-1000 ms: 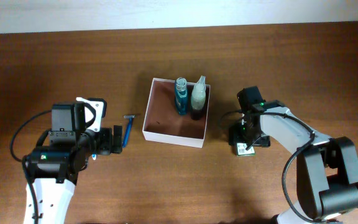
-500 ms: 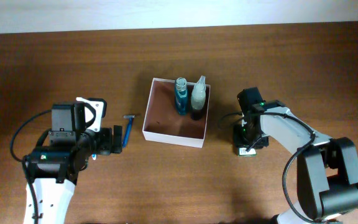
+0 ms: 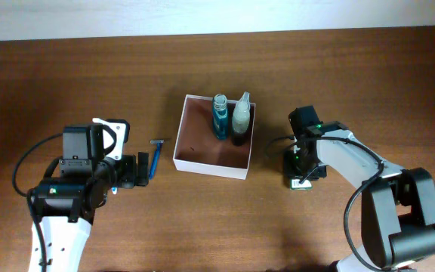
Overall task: Pack container
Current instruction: 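Lift the Dettol bar into the box front and open right gripper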
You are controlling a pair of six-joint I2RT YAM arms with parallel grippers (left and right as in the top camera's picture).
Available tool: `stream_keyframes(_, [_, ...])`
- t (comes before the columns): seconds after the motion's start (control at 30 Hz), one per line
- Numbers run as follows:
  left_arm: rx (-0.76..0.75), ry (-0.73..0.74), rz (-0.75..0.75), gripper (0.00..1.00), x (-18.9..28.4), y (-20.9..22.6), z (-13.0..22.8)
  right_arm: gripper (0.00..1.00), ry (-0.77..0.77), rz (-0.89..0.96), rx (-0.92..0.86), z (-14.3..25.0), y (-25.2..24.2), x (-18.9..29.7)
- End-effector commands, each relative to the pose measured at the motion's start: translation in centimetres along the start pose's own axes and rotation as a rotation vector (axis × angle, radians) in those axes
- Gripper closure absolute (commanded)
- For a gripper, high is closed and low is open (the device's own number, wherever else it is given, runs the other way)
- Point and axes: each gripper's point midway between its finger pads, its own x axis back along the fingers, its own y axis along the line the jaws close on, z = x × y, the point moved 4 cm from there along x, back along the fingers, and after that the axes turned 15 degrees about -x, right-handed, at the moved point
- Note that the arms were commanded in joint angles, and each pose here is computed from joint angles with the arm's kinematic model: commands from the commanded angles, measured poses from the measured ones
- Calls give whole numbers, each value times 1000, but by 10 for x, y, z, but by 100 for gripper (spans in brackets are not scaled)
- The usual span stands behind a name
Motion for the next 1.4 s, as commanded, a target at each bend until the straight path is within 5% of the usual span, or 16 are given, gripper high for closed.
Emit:
stream_keyframes(0.0, [7, -17, 10, 1, 3, -1, -5, 96, -36, -38, -5, -6, 6, 15])
stream_keyframes(0.23, [7, -17, 10, 1, 3, -1, -5, 96, -193, -129, 71, -18, 20, 95])
stream_keyframes(0.53, [7, -17, 11, 1, 3, -1, -5, 96, -467, -279, 574, 21, 89, 206])
stream_keyframes(0.8, [7, -17, 11, 1, 3, -1, -5, 96, -420, -285, 814, 51, 146, 175])
stream_keyframes(1.07, [7, -16, 11, 1, 3, -1, -4, 94, -346, -235, 835, 40, 169, 127])
stream_keyframes(1.13, [7, -15, 11, 1, 3, -2, -4, 82, -327, -222, 835, 39, 171, 117])
stream_keyframes(1.37, [7, -9, 13, 1, 3, -2, -3, 68, -321, -213, 816, 37, 171, 114])
